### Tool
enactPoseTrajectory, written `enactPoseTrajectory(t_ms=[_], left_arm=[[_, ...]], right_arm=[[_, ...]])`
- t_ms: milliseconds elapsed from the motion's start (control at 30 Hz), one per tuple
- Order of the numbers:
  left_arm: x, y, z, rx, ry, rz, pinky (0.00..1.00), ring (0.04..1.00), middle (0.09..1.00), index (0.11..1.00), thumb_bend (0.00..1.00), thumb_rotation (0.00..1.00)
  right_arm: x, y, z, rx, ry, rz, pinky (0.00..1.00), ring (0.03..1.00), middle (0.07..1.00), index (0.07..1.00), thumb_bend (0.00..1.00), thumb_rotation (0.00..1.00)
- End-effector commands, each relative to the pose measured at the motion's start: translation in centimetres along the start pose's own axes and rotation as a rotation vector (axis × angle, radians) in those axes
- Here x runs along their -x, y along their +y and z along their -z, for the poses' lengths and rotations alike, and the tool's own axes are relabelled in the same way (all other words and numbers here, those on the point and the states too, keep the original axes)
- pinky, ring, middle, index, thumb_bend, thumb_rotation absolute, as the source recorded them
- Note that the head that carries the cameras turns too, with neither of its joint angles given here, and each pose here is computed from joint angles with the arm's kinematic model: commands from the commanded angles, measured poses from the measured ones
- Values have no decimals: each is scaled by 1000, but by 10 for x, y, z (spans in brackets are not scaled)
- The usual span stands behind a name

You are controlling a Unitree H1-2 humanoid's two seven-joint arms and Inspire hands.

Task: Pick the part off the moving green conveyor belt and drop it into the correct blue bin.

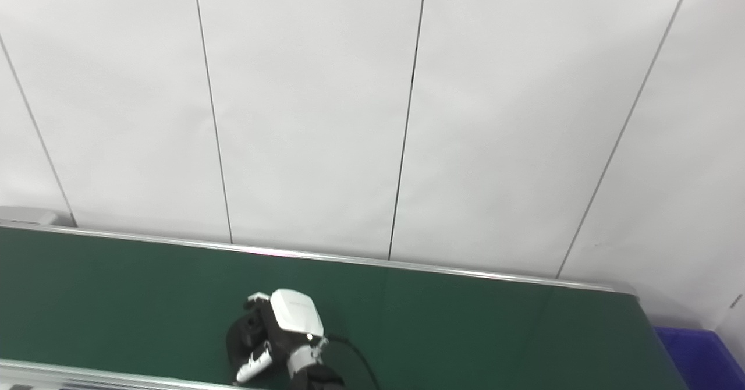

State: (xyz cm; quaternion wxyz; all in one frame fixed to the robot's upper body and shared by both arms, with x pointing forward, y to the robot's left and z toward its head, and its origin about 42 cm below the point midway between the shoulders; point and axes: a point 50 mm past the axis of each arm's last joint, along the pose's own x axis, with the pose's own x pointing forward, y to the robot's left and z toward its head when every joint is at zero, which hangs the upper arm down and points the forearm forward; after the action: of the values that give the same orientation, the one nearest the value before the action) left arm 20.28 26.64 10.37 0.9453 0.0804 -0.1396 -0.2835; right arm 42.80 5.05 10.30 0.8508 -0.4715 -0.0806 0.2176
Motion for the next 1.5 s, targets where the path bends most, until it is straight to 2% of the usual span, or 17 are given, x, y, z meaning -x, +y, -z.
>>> enactPoseTrajectory(t_ms=[0, 33, 133, 167, 267, 567, 667, 833, 967, 1233, 1467], left_arm=[[-3, 1, -9, -5, -65, -11, 774, 828, 847, 830, 624, 432], [-3, 1, -9, -5, -65, -10, 776, 829, 847, 831, 627, 437], [-3, 2, -9, 0, -69, -10, 778, 829, 847, 832, 629, 441], [-3, 2, -9, 3, -71, -10, 778, 829, 846, 831, 629, 436], [-4, 2, -9, 9, -79, -12, 776, 828, 845, 829, 629, 433], [-4, 3, -10, 12, -86, -13, 771, 821, 840, 824, 635, 444], [-5, 3, -9, 11, -81, -12, 774, 823, 840, 826, 640, 453], [-6, 3, -5, 13, -69, -13, 777, 830, 844, 828, 644, 454], [-8, 5, 0, 14, -59, -15, 770, 825, 843, 826, 652, 456], [-17, 5, 12, 25, -38, -5, 765, 821, 847, 831, 651, 454], [-26, 6, 21, 49, -33, 2, 759, 819, 849, 828, 651, 474]], right_arm=[[-3, 2, -18, 6, -27, 3, 516, 563, 599, 634, 844, 0], [-3, 2, -17, 7, -25, 5, 496, 540, 534, 616, 678, 0], [-2, 2, -14, 18, -15, 5, 465, 467, 509, 594, 550, 0], [-2, 2, -14, 20, -14, 5, 467, 442, 488, 539, 526, 0], [-1, 3, -11, 26, -14, 10, 437, 435, 483, 517, 520, 0], [0, 3, -6, -10, 6, 5, 457, 448, 498, 502, 519, 0], [0, 0, -5, -19, -5, 30, 457, 451, 509, 496, 517, 0], [-8, -21, 1, -42, -14, 74, 523, 458, 489, 504, 517, 0], [-14, -37, 5, -69, -33, 109, 472, 424, 468, 532, 515, 0], [-19, -69, 12, -113, -89, 195, 451, 421, 484, 535, 515, 0], [-10, -90, 19, -134, -140, 266, 442, 415, 485, 545, 513, 0]])
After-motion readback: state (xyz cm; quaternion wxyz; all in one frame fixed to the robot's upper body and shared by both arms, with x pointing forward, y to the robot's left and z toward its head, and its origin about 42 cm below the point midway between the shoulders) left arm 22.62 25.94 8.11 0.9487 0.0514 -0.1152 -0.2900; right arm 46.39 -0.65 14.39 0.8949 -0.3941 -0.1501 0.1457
